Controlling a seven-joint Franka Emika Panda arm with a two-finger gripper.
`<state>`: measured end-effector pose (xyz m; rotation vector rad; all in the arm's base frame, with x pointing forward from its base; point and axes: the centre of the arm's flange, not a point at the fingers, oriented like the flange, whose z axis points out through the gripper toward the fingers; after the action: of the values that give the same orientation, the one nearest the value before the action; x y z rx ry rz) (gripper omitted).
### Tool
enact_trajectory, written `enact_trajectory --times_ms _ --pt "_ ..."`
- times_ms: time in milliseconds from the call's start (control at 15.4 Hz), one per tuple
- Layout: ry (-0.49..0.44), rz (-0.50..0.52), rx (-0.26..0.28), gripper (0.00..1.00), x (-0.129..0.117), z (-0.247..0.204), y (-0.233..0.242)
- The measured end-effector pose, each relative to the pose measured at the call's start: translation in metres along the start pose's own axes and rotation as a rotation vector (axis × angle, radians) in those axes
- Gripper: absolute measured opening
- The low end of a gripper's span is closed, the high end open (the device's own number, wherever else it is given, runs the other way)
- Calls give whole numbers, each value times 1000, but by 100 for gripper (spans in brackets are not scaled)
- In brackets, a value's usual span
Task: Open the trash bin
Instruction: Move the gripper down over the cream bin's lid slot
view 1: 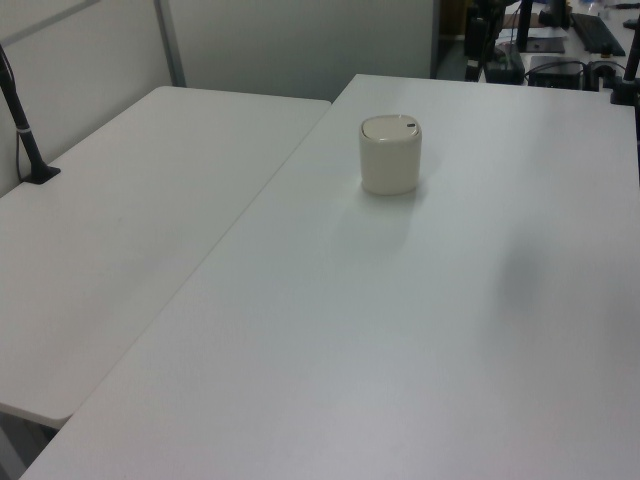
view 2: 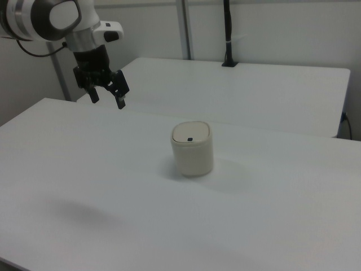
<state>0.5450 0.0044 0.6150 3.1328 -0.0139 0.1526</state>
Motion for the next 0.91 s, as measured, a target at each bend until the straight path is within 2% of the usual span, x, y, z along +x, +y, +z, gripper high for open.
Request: enact_trajectory --times_ms 909 --pt "-2 -11 0 100 1 1 -1"
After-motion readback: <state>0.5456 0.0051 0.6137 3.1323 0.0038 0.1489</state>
